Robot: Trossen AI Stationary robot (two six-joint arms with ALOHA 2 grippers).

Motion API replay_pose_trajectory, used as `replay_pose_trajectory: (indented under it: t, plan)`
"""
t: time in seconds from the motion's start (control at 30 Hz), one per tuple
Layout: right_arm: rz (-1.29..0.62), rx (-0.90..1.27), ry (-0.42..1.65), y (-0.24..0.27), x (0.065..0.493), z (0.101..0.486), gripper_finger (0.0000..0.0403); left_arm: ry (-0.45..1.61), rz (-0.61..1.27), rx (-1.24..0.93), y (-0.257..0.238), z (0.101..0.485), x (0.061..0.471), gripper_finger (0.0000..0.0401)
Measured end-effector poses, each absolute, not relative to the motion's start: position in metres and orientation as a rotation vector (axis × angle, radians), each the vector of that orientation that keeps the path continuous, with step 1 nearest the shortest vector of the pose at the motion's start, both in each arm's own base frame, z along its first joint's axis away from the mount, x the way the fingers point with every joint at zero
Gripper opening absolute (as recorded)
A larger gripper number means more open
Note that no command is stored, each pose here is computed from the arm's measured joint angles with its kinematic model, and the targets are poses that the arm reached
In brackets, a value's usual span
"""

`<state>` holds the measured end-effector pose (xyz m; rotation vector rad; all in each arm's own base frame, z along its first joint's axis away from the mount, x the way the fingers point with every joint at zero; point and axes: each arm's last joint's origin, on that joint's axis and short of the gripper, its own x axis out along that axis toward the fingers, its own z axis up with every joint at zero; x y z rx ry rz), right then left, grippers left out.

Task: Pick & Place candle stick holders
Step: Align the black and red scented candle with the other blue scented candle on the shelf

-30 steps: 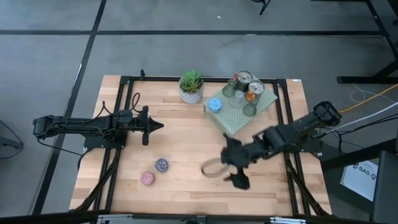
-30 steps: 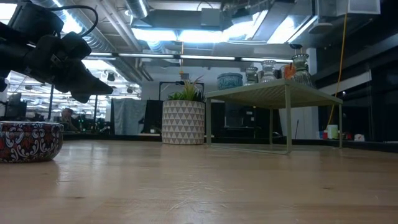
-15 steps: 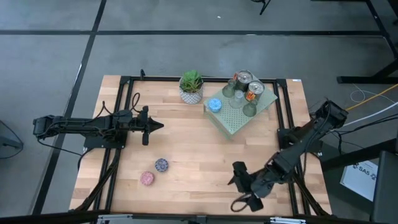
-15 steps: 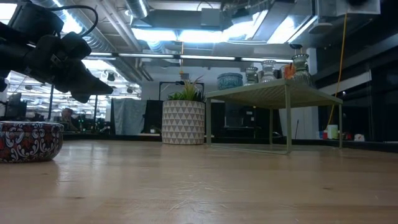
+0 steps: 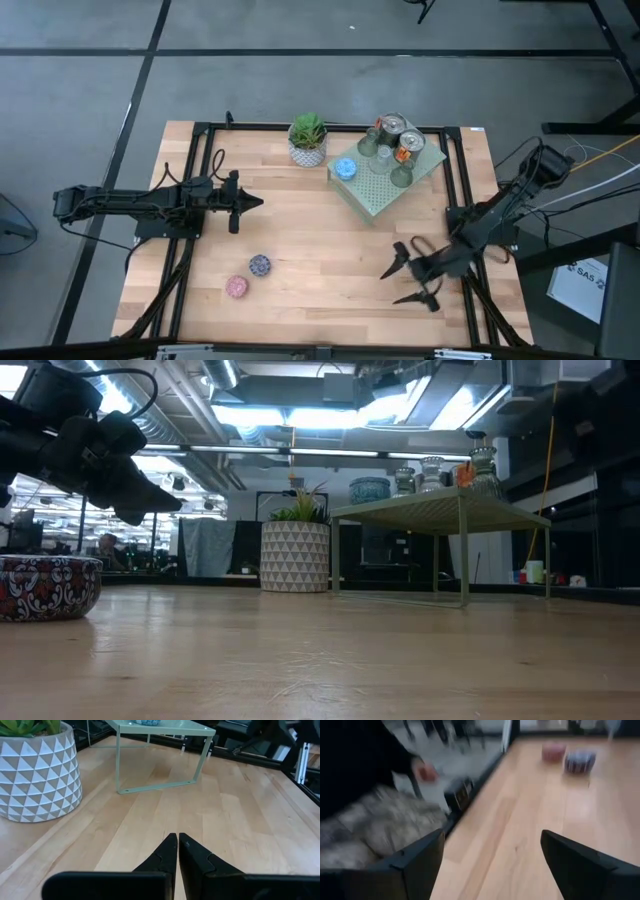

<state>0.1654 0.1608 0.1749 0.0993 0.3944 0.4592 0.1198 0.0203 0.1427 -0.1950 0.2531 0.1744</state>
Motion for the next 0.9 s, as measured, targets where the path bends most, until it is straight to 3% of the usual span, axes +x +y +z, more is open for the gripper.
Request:
replay_pose_trajectory:
  t: [0.2,0.63,0.9]
  plan:
    - [0.426,0.098,0.199,0.126,0.145,0.165,0.0332,0.253,0.174,-0.195,0.020,0.143,0.120,0.0008]
    - [0.209,-0.142,0.231,0.068,0.140,0.127,0.0332,0.254,0.174,-0.195,0.020,0.143,0.120,0.0010]
    - [0.233,-0.190,0.205,0.044,0.150,0.132,0.0332,0.253,0.174,-0.195,0.020,0.143,0.120,0.0011]
